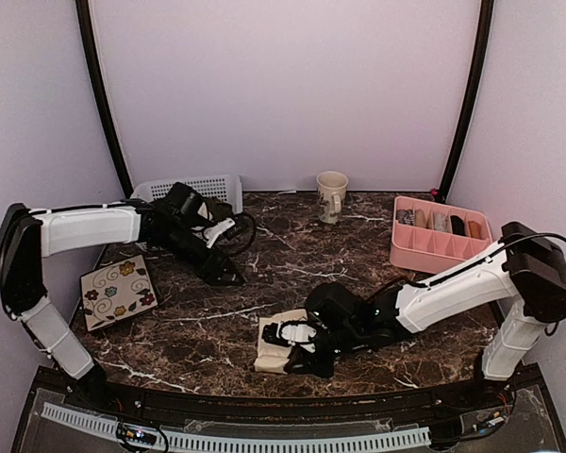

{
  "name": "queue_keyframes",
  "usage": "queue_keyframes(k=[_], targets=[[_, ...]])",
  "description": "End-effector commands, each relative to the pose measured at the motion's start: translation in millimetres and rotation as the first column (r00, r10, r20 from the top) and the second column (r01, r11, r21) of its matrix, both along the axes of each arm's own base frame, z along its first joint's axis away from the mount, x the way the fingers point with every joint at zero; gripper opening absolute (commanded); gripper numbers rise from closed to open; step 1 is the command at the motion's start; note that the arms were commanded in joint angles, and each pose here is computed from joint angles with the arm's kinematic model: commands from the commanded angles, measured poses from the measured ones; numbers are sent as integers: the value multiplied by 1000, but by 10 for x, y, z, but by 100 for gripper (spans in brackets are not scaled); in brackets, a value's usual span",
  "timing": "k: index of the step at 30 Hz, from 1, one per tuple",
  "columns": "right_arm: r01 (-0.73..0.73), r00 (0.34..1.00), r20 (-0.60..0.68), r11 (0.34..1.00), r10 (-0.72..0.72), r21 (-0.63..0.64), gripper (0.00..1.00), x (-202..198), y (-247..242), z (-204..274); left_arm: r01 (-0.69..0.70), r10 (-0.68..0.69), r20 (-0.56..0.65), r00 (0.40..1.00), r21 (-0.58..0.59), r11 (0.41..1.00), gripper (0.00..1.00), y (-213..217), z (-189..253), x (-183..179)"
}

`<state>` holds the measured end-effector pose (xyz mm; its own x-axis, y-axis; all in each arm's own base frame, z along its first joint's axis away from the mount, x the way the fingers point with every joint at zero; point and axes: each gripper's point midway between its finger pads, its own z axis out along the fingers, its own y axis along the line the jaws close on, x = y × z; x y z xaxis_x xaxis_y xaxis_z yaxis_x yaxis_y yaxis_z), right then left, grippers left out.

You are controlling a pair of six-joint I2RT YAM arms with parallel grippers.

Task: Roll the underwear
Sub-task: Roll the underwear at the center of the board.

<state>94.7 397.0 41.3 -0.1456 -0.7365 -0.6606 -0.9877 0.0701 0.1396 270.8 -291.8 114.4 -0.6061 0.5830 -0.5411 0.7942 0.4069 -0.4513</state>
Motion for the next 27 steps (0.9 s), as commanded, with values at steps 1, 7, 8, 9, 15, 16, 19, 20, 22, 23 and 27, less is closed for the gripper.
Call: queue_keyframes(k=[1,7,8,9,15,16,19,20,22,23,27], targets=[[38,965,-257,998,-48,-47,0,-87,40,42,-143,151,353,923,-50,988,75,158,473,251],[74,863,-496,995,-97,-64,0,-53,43,-15,-378,444,457,771,-232,896,99,516,941,296],[78,845,-525,994,-105,-73,0,-41,39,-45,-438,508,440,741,-258,861,99,596,989,320],[79,825,-554,993,-112,-83,0,-37,38,-74,-475,542,436,718,-262,840,99,666,1004,325],[102,725,-668,986,-164,-131,0,49,49,-162,-364,433,479,763,-234,901,94,610,996,45],[103,706,-688,986,-167,-134,0,52,44,-168,-317,386,516,765,-222,922,93,538,969,-77],[110,660,-727,982,-190,-156,0,78,18,-223,-184,231,630,741,-140,973,90,401,762,-417],[109,645,-738,980,-198,-168,0,83,2,-252,-142,178,640,748,-108,984,88,361,658,-527],[108,619,-752,974,-224,-201,0,92,-25,-332,-52,72,641,764,-49,997,85,266,467,-740],[108,610,-757,971,-234,-213,0,106,-34,-361,-3,16,642,767,-21,1000,84,209,378,-849],[120,563,-779,960,-276,-253,0,154,-49,-443,166,-194,664,722,106,981,75,-22,49,-1178]])
